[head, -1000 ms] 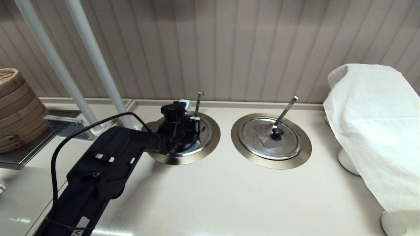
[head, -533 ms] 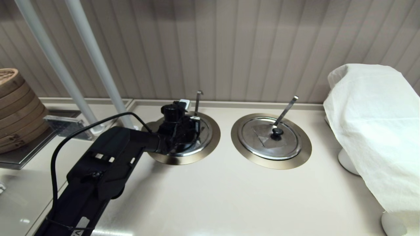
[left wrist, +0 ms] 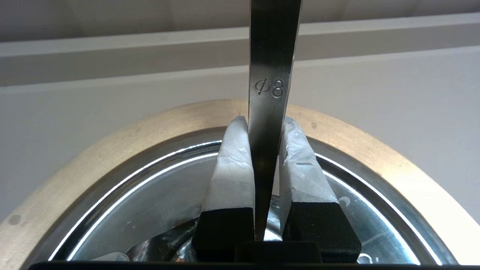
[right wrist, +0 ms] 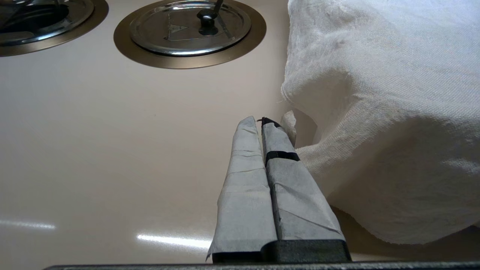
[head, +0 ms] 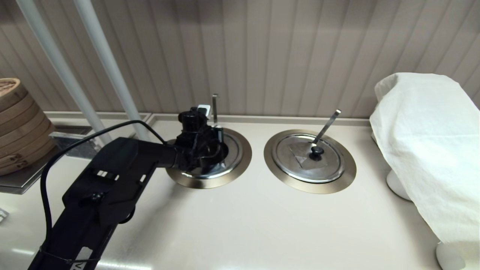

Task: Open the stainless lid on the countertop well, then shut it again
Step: Stir with a spoon

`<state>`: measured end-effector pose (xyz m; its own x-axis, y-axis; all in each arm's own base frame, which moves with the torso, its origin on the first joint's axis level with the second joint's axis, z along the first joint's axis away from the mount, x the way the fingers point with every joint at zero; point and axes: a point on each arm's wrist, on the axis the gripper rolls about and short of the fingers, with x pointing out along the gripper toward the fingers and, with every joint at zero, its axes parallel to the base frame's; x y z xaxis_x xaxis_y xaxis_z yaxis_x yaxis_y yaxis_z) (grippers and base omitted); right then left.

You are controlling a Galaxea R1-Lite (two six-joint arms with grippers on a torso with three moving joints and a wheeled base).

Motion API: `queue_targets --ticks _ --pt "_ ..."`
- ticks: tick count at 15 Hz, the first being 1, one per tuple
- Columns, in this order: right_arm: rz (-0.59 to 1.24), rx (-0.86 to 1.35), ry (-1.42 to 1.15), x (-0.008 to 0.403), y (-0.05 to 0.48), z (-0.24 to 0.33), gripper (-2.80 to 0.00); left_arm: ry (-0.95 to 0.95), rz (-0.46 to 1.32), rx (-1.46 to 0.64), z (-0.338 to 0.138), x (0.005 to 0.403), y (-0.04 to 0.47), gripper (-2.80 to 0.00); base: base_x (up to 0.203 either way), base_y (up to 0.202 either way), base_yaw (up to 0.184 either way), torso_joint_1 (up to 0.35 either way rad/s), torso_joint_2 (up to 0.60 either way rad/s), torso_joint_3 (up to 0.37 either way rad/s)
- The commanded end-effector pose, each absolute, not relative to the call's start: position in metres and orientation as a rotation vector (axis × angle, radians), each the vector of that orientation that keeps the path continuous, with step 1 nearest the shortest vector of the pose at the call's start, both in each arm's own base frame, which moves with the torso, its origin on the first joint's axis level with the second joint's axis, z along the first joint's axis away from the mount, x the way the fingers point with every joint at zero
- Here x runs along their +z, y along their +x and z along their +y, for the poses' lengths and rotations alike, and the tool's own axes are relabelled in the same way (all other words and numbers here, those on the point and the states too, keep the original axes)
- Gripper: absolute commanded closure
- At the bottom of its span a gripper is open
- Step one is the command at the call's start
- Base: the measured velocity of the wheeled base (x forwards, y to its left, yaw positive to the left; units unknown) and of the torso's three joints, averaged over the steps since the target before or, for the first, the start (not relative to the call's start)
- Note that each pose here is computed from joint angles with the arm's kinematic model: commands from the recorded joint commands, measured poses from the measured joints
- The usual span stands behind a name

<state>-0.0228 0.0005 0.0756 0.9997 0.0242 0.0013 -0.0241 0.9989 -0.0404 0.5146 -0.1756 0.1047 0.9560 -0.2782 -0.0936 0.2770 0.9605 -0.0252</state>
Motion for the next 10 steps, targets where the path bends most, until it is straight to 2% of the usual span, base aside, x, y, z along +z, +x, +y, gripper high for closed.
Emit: queue_targets --ticks 1,8,10 --pt "-0.002 0.025 -0.041 0.076 -0.023 0.000 0.00 -0.017 0.076 -0.279 -0.173 0.126 0.506 0.00 0.000 0.000 0.000 0.000 0.00 0.000" --pt "-0.002 0.025 -0.041 0.076 -0.023 0.000 0.00 -0.042 0.131 -0.265 -0.159 0.154 0.469 0.00 0.000 0.000 0.000 0.000 0.00 0.000" --pt "-0.002 0.025 -0.041 0.076 -0.023 0.000 0.00 -0.040 0.118 -0.195 -0.158 0.157 0.469 0.00 0.000 0.000 0.000 0.000 0.00 0.000"
